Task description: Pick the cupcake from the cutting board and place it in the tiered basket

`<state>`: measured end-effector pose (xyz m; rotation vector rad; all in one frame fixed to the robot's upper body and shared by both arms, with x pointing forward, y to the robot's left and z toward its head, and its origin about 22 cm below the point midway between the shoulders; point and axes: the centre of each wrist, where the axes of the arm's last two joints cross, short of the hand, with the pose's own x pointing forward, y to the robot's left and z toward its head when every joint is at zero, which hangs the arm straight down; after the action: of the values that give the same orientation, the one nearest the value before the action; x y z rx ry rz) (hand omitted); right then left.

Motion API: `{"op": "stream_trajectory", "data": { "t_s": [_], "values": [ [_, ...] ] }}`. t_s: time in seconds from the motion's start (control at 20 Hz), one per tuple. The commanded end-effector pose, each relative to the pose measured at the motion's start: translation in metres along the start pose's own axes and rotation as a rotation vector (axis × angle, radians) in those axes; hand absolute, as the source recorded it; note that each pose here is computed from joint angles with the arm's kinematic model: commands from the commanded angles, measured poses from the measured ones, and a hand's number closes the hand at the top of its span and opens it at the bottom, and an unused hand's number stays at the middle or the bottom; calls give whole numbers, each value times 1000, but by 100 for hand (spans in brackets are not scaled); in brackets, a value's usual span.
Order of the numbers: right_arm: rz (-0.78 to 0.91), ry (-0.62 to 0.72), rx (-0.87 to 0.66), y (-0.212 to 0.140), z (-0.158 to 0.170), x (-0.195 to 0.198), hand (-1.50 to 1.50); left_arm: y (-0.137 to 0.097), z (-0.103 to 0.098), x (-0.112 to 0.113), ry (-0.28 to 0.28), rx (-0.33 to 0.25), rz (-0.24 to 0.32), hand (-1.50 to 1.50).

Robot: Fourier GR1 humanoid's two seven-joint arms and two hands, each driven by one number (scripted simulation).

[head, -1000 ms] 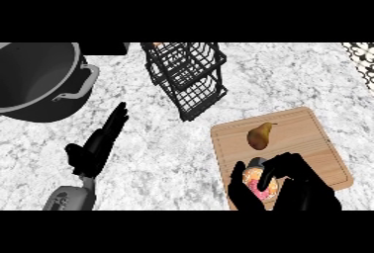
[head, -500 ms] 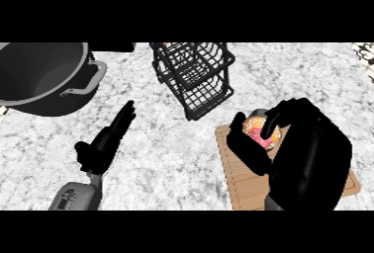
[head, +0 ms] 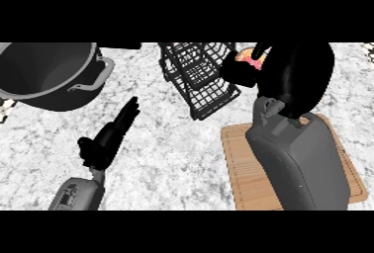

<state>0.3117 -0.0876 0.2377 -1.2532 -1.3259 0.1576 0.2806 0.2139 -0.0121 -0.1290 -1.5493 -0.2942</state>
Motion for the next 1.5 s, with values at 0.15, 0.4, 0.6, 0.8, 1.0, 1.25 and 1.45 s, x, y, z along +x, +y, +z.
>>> {"op": "stream_trajectory", "data": {
  "t_s": [0.15, 0.4, 0.6, 0.8, 1.0, 1.25, 1.45],
  "values": [
    [4, 225, 111, 22, -49, 49, 150, -10, -5, 0, -8, 14, -4, 0],
    [-11, 227, 135, 51, -66, 61, 150, -9, -10, 3, -10, -14, -4, 0],
    [-65, 216, 133, 68, -73, 63, 150, -3, -16, 0, -29, 9, -13, 0],
    [-133, 256, 155, 73, -83, 70, 150, -4, -6, 6, -18, -41, 13, 0],
    [-224, 320, 220, 79, -85, 73, 150, 0, -15, 4, -12, -7, -7, 0],
    [-436, 537, 305, 79, -98, 65, -150, -11, -16, 6, -14, -39, 9, 0],
    [-539, 524, 263, 83, -97, 70, -150, -3, -11, 4, 3, -27, 10, 0]
  ]
}}
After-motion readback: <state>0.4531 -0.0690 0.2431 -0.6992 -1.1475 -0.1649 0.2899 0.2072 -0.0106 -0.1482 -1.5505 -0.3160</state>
